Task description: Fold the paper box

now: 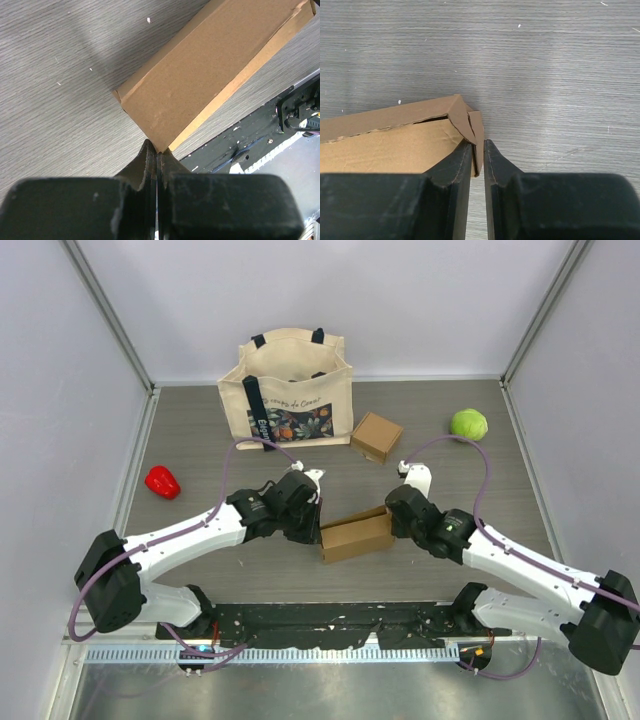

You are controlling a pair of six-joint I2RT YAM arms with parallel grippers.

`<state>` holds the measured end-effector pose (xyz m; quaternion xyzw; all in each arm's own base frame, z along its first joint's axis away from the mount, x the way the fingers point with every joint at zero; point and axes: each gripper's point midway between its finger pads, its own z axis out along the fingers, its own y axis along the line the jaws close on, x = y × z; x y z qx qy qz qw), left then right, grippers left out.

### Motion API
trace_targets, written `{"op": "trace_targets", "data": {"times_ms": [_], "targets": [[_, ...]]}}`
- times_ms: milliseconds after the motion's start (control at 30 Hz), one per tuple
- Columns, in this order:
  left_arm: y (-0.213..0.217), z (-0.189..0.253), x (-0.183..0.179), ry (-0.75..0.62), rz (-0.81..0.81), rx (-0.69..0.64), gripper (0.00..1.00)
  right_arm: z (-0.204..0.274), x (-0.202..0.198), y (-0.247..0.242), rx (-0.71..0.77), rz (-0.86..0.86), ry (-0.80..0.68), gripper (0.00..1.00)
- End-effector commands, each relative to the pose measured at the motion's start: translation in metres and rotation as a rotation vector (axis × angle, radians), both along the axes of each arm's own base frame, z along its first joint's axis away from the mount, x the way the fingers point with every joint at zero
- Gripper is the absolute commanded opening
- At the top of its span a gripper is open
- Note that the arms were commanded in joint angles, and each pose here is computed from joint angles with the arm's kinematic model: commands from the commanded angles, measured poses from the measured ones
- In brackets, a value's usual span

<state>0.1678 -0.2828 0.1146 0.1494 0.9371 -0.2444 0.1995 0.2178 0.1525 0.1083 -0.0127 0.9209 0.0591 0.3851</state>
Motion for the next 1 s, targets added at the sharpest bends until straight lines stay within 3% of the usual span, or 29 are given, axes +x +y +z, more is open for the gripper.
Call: {"op": "trace_targets", "data": {"times_ms": [0,233,467,633,733,867,967], "targets": [[0.007,-0.015,-0.009,0.044,-0.006,0.050,0.00,0.010,0.006,-0.015,-0.011,-0.071,-0.059,0.20],[0.006,-0.014,-0.009,0.043,-0.004,0.047,0.00,0.006,0.003,-0.003,0.023,-0.013,-0.036,0.19],[0.005,-0.013,-0.009,0.039,-0.003,0.051,0.00,0.041,-0.003,0.019,0.140,0.093,-0.059,0.43],[0.006,-0.014,-0.008,0.035,0.003,0.060,0.00,0.072,0.001,0.015,0.158,0.097,-0.138,0.54],[0.005,-0.013,-0.008,0.028,0.003,0.060,0.00,0.074,0.007,0.014,0.119,0.086,-0.134,0.55],[0.002,-0.013,-0.009,0.028,0.002,0.059,0.00,0.069,0.014,0.019,0.109,0.074,-0.118,0.46],[0.001,-0.015,-0.010,0.028,-0.003,0.065,0.00,0.076,0.023,0.019,0.139,0.018,-0.140,0.46]]}}
